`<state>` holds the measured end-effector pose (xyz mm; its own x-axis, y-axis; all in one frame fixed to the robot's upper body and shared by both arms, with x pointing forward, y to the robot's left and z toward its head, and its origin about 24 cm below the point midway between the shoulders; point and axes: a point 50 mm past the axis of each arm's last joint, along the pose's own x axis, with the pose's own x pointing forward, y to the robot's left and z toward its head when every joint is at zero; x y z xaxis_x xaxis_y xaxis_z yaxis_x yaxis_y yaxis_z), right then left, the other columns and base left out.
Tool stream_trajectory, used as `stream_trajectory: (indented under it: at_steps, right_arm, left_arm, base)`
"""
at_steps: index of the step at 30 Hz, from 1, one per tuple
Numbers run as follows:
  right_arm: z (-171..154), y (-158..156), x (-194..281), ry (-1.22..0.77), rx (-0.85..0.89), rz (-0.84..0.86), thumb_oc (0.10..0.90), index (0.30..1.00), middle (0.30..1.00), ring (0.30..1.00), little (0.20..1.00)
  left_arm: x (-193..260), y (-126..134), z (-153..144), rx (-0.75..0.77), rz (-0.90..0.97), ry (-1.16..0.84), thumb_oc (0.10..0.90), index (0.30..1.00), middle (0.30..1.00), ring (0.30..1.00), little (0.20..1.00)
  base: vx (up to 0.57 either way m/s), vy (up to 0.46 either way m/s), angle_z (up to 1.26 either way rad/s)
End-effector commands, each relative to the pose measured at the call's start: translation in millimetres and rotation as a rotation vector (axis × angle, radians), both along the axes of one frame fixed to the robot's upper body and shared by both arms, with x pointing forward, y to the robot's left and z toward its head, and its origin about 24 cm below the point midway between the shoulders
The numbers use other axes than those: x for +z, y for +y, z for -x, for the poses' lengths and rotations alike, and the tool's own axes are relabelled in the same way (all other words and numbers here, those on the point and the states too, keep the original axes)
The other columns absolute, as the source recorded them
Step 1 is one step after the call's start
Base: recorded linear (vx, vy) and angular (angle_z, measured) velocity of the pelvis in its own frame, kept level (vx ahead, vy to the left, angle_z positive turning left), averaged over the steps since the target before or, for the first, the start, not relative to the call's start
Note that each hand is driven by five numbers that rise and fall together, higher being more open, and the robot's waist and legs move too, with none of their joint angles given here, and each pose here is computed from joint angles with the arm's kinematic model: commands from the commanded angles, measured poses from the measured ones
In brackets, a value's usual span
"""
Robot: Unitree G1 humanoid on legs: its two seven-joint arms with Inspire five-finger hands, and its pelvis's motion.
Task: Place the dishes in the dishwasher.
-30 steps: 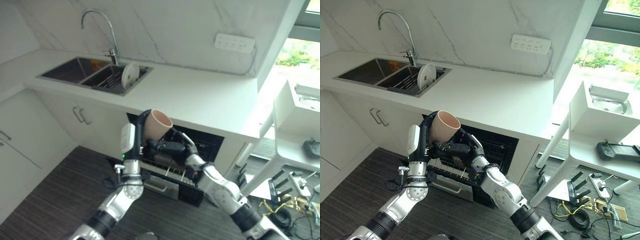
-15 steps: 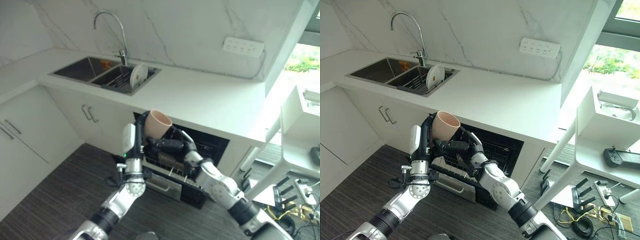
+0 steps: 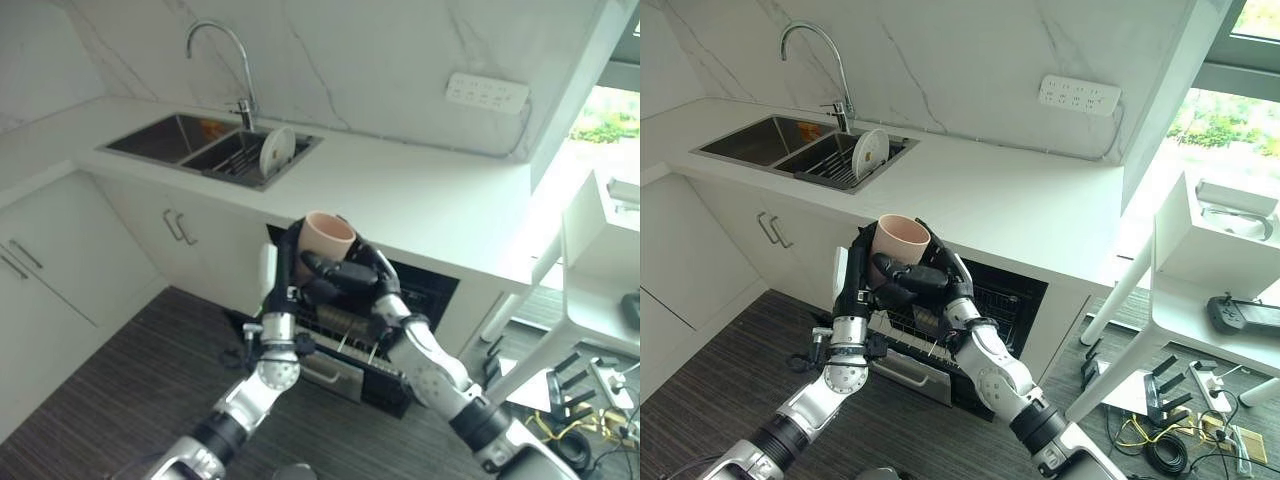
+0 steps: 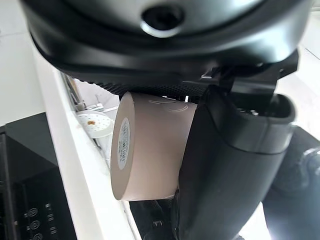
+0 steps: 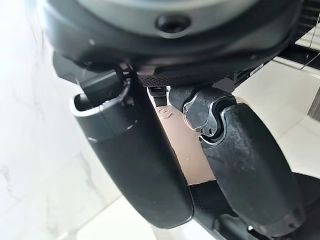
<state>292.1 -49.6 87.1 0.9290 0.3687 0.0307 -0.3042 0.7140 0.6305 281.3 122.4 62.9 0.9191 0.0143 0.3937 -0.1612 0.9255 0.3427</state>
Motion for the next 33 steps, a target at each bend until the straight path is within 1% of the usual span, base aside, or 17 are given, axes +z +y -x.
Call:
stream_trajectory:
  at_steps: [1, 4, 8, 11, 12, 13, 15, 19, 21, 22, 23, 24, 25, 26, 27, 30, 33]
  right_arm:
    - [-9.7, 37.4, 99.5, -0.285, 0.078, -0.37, 0.8, 0.9, 0.9, 0.9, 0.9]
    - [-5.4, 42.4, 98.2, -0.278, 0.115, -0.384, 0.8, 0.9, 0.9, 0.9, 0.9]
    - [-2.0, 50.7, 102.4, -0.334, 0.154, -0.266, 0.8, 0.9, 0.9, 0.9, 0.9]
    - [-3.4, 52.9, 99.4, -0.337, 0.165, -0.223, 0.8, 0.9, 0.9, 0.9, 0.9]
    - [-4.1, 53.6, 98.5, -0.354, 0.163, -0.195, 0.58, 0.571, 0.571, 0.571, 0.571]
    - [-4.8, 53.9, 98.2, -0.381, 0.151, -0.161, 0.4, 0.3, 0.3, 0.3, 0.3]
    - [-5.8, 54.1, 100.2, -0.421, 0.123, -0.115, 0.4, 0.3, 0.3, 0.3, 0.3]
    - [-7.0, 53.6, 103.8, -0.442, 0.094, -0.103, 0.4, 0.3, 0.3, 0.3, 0.3]
    - [-7.2, 53.0, 106.1, -0.446, 0.088, -0.116, 0.4, 0.3, 0.3, 0.3, 0.3]
    - [-6.8, 52.7, 107.8, -0.448, 0.082, -0.125, 0.4, 0.3, 0.3, 0.3, 0.3]
    - [-6.7, 52.9, 108.9, -0.447, 0.077, -0.131, 0.4, 0.3, 0.3, 0.3, 0.3]
    - [-7.1, 53.0, 109.6, -0.443, 0.069, -0.141, 0.4, 0.3, 0.3, 0.3, 0.3]
    - [-8.0, 52.3, 109.8, -0.439, 0.065, -0.15, 0.4, 0.3, 0.3, 0.3, 0.3]
    - [-9.7, 50.8, 109.5, -0.435, 0.052, -0.159, 0.4, 0.3, 0.3, 0.3, 0.3]
    - [-11.0, 49.7, 109.3, -0.433, 0.045, -0.164, 0.4, 0.3, 0.3, 0.3, 0.3]
    - [-13.9, 40.8, 105.6, -0.42, -0.005, -0.172, 0.4, 0.3, 0.3, 0.3, 0.3]
    - [-18.5, 17.4, 103.3, -0.424, -0.123, -0.156, 0.4, 0.3, 0.3, 0.3, 0.3]
  left_arm:
    - [37.5, -59.1, 3.5, -0.277, -0.077, -0.226, 0.4, 0.3, 0.3, 0.3, 0.3]
    - [35.4, -58.4, 2.5, -0.271, -0.104, -0.216, 0.4, 0.3, 0.3, 0.3, 0.3]
    - [33.8, -62.0, 2.3, -0.301, -0.132, -0.211, 0.4, 0.3, 0.3, 0.3, 0.3]
    - [34.8, -64.9, 3.2, -0.322, -0.16, -0.215, 0.4, 0.3, 0.3, 0.3, 0.3]
    - [34.9, -66.0, 3.4, -0.331, -0.17, -0.212, 0.4, 0.3, 0.3, 0.3, 0.3]
    - [34.2, -67.1, 4.0, -0.344, -0.185, -0.21, 0.4, 0.3, 0.3, 0.3, 0.3]
    - [33.0, -68.6, 4.1, -0.36, -0.205, -0.204, 0.4, 0.3, 0.3, 0.3, 0.3]
    - [30.2, -71.3, 3.9, -0.391, -0.218, -0.172, 0.4, 0.3, 0.3, 0.3, 0.3]
    - [27.6, -73.0, 3.1, -0.439, -0.217, -0.118, 0.524, 0.486, 0.486, 0.486, 0.486]
    - [22.0, -76.9, 2.9, -0.532, -0.201, -0.01, 0.591, 0.587, 0.587, 0.587, 0.587]
    - [17.8, -81.3, 4.8, -0.607, -0.196, 0.055, 0.74, 0.811, 0.811, 0.811, 0.811]
    - [10.0, -87.8, 8.5, -0.695, -0.19, 0.144, 0.8, 0.9, 0.9, 0.9, 0.9]
    - [4.6, -93.7, 13.1, -0.764, -0.186, 0.199, 0.8, 0.9, 0.9, 0.9, 0.9]
    - [-5.9, -100.9, 19.1, -0.871, -0.166, 0.324, 0.8, 0.9, 0.9, 0.9, 0.9]
    - [-11.6, -103.5, 22.1, -0.916, -0.133, 0.396, 0.8, 0.9, 0.9, 0.9, 0.9]
    - [-16.5, -102.6, 26.9, -0.986, -0.065, 0.511, 0.8, 0.9, 0.9, 0.9, 0.9]
    - [-21.0, -84.5, 26.7, -1.017, -0.077, 0.61, 0.8, 0.9, 0.9, 0.9, 0.9]
  base:
    - [0.0, 0.0, 0.0]
    - [0.0, 0.0, 0.0]
    - [0.0, 0.0, 0.0]
    - [0.0, 0.0, 0.0]
    - [0.0, 0.0, 0.0]
    - [0.0, -0.006, 0.03]
    - [0.0, -0.002, 0.04]
    - [0.0, 0.0, 0.01]
    - [0.0, 0.0, 0.0]
    - [0.0, 0.0, 0.0]
    - [0.0, 0.0, 0.0]
    - [0.0, 0.0, 0.0]
    - [0.0, 0.0, 0.0]
    - [0.0, 0.0, 0.0]
    - [0.0, 0.0, 0.0]
    - [0.01, 0.023, -0.02]
    - [0.02, 0.029, -0.04]
